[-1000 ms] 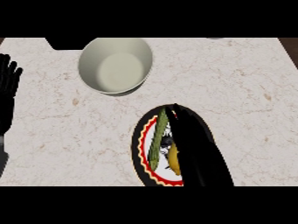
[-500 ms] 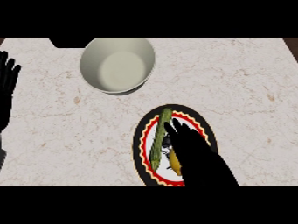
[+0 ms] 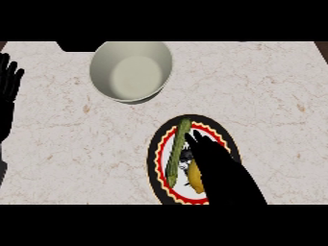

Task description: Pick the lemon from the plate and place it in the bowl

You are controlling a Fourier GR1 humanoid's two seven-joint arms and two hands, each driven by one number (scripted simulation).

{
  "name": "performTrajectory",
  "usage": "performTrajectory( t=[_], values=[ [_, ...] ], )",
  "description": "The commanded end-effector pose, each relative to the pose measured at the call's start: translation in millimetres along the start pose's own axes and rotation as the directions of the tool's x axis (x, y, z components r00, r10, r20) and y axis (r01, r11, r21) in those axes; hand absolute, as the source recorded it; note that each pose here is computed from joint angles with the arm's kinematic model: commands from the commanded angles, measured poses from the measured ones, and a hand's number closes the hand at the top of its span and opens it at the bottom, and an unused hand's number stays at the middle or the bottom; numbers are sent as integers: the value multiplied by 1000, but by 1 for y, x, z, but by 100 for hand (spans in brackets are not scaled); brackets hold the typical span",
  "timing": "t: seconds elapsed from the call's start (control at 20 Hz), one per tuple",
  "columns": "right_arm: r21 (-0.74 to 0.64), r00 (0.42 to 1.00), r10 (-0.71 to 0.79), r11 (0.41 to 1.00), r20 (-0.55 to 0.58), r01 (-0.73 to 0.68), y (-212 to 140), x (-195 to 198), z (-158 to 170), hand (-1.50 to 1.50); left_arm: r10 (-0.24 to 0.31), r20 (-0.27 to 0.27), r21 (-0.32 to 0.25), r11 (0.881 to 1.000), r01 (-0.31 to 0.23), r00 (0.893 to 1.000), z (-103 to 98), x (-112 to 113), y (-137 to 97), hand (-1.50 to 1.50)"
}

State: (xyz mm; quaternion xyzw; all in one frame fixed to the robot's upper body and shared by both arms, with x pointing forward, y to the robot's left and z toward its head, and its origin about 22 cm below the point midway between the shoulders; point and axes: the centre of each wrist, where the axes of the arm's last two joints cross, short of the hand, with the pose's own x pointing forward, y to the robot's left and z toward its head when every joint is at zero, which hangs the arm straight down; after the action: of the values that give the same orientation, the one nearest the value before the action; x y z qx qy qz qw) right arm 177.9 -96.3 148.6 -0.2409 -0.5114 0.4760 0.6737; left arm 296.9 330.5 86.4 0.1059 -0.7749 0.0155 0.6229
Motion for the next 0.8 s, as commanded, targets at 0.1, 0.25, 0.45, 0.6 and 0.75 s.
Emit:
performTrajectory(
  t=[0.1,0.25,0.45,0.6,0.75],
  values=[
    [67,969,71,996,-237,-57,4,-7,-7,-150,-16,9,-1,1000,16,1000,13,-8,-8,0],
    [52,964,58,998,-258,-46,10,-14,-11,-150,19,9,-5,1000,-19,1000,7,-4,-12,0],
    [52,968,79,996,-238,-68,21,-13,-26,-150,-5,-3,-22,1000,5,1000,7,-2,-2,0],
    [32,973,47,999,-225,-41,10,-13,-34,-150,3,-2,13,1000,-3,1000,11,-11,-9,0],
    [39,981,47,998,-187,-41,33,-8,-16,-150,-8,16,6,1000,8,1000,1,6,0,0]
  ],
)
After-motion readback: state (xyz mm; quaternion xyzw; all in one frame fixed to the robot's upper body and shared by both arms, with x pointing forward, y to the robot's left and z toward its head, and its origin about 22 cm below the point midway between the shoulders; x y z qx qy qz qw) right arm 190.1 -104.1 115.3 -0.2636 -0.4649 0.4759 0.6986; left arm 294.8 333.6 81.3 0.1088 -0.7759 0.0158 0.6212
